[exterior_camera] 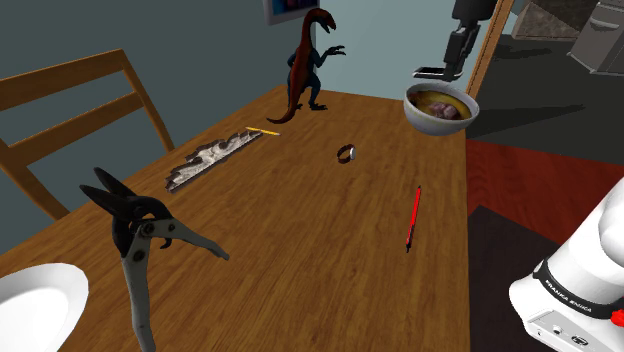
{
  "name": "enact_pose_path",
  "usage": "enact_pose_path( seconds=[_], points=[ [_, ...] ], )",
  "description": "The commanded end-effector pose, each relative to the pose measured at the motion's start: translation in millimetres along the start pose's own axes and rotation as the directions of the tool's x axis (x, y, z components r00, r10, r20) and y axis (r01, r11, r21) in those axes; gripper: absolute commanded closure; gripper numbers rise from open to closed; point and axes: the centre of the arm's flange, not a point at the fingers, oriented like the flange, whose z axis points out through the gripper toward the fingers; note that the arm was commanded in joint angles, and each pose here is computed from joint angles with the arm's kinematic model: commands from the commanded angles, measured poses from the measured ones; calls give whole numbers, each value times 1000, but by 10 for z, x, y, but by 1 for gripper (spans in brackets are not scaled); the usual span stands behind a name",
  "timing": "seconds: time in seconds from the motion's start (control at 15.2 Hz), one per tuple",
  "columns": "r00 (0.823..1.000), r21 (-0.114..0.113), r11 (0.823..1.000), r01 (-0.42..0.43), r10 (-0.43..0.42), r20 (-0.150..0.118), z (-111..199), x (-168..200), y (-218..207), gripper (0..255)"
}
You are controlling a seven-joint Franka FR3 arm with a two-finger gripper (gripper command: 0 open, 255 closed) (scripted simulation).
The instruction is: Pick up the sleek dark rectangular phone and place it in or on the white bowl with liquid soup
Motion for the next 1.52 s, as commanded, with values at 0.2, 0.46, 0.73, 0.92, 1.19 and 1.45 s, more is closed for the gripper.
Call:
enact_pose_path(
  seconds=[0.2, 0.46, 0.73, 0.92, 1.19, 1.45],
  points=[
    [1000, 0, 1000, 1, -1, 0, -40, -4, 676, 255],
    [1000, 0, 1000, 1, -1, 0, 116, -3, 761, 255],
    [1000, 0, 1000, 1, -1, 0, 327, -5, 764, 255],
    [1000, 0, 1000, 1, -1, 0, 486, -7, 766, 255],
    [1000, 0, 1000, 1, -1, 0, 728, -9, 769, 255],
    [1000, 0, 1000, 1, -1, 0, 728, -9, 769, 255]
  ],
)
